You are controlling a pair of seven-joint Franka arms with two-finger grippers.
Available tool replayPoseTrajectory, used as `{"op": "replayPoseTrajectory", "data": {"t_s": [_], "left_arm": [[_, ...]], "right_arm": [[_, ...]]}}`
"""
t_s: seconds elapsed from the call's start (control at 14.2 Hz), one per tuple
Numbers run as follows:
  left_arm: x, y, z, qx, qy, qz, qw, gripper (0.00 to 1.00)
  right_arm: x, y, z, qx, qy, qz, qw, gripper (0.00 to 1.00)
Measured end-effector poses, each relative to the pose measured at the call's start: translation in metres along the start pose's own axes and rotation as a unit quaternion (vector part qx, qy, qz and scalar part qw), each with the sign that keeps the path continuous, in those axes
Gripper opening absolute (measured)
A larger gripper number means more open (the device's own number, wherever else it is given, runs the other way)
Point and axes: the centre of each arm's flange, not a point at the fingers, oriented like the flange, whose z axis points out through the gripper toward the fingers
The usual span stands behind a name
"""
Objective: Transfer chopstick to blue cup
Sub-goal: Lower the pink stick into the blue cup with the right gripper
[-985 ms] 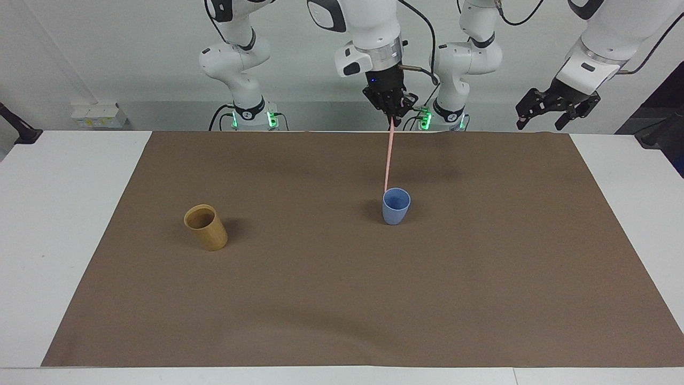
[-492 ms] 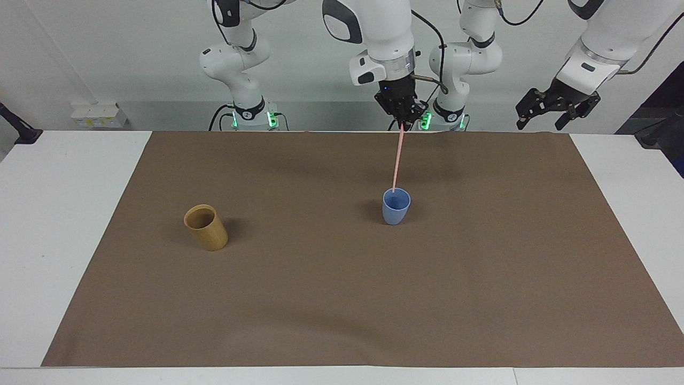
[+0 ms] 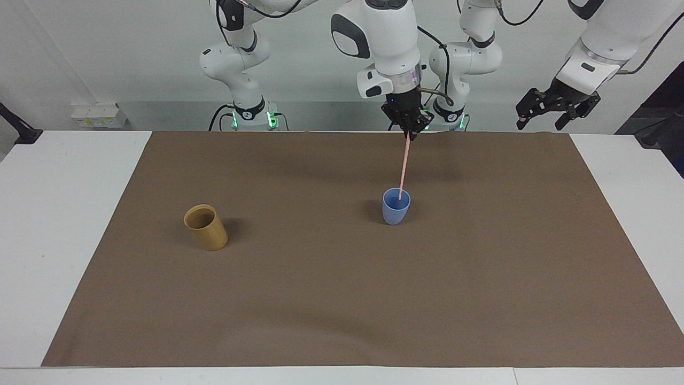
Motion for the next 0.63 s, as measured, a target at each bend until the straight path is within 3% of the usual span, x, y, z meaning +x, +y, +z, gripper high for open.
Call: {"op": "replayPoseTrajectory", "data": {"t_s": [0.63], "left_arm": [[0.0, 0.0, 0.0, 0.0, 0.0, 0.0, 1.0, 1.0]], "right_arm": [[0.008, 0.002, 0.025, -0.002, 0.002, 0.007, 1.0, 0.1]]}}
